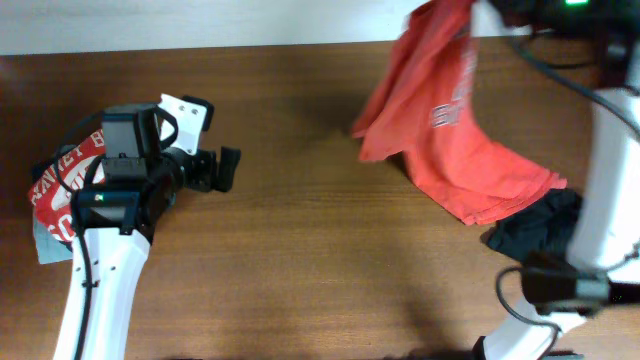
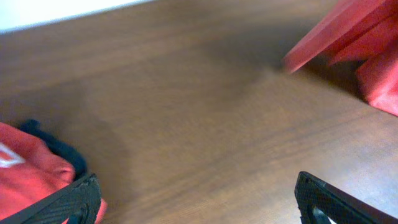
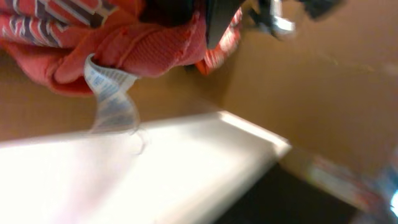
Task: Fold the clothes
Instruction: 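Lift the red shirt with the right gripper and drop it mid-table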
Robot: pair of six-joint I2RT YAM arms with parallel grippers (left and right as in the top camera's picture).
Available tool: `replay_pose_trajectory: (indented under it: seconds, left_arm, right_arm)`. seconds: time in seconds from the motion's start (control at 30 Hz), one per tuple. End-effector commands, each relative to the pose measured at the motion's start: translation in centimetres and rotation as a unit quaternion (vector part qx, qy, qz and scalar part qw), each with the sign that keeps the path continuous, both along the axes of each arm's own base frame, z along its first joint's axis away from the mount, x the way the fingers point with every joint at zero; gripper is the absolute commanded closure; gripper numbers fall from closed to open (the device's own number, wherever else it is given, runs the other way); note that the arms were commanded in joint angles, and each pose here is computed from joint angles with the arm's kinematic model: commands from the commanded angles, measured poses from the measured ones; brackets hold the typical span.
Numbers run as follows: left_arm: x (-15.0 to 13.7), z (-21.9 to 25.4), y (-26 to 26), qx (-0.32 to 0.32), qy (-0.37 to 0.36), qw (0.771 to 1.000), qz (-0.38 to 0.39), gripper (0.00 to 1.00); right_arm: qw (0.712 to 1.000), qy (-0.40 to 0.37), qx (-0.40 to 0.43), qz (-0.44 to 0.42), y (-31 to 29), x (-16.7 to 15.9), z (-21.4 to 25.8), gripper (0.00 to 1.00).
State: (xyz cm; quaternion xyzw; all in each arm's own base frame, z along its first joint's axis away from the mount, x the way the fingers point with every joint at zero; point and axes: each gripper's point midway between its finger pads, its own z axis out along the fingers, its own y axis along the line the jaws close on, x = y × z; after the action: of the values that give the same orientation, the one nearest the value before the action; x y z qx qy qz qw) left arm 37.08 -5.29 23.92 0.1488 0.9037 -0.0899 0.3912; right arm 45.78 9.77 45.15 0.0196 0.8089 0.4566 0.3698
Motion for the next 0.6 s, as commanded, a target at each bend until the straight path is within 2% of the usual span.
replay_pose_trajectory:
  seconds: [0.0, 0.1, 0.17, 0.27, 0.3, 0.4, 0.57]
  left_arm:
    - [1.3, 3.8, 1.2, 0.027, -0.05, 0.998, 0.025, 0.01]
    - [1.6, 5.3, 1.7, 0.036, -0.068, 0.996, 0.036, 0.01]
    - [1.8, 6.0, 2.2, 0.047, -0.077, 0.995, 0.049, 0.01]
    - [2.0, 6.7, 2.9, 0.059, -0.084, 0.993, 0.065, 0.01]
    - [2.0, 6.8, 2.9, 0.059, -0.085, 0.992, 0.066, 0.01]
    - [1.8, 6.5, 2.9, 0.06, -0.077, 0.993, 0.065, 0.01]
    - [1.5, 6.1, 2.9, 0.061, -0.068, 0.994, 0.064, 0.01]
  right_arm:
    - [0.996, 0.003, -0.069, 0.059, 6.0, 0.9, -4.4, 0.95]
    - [0.989, 0.049, -0.096, 0.106, 11.0, 0.6, -8.8, 0.95]
    - [0.981, 0.07, -0.113, 0.139, 14.1, 0.0, -11.3, 0.91]
    - [0.969, 0.072, -0.138, 0.192, 17.9, -1.4, -13.9, 0.69]
    - [0.966, 0.066, -0.153, 0.199, 18.6, -1.8, -14.3, 0.57]
    - [0.961, 0.066, -0.236, 0.128, 16.3, -0.8, -15.2, 0.46]
    - [0.95, 0.101, -0.295, 0.011, 7.9, 0.4, -14.7, 0.43]
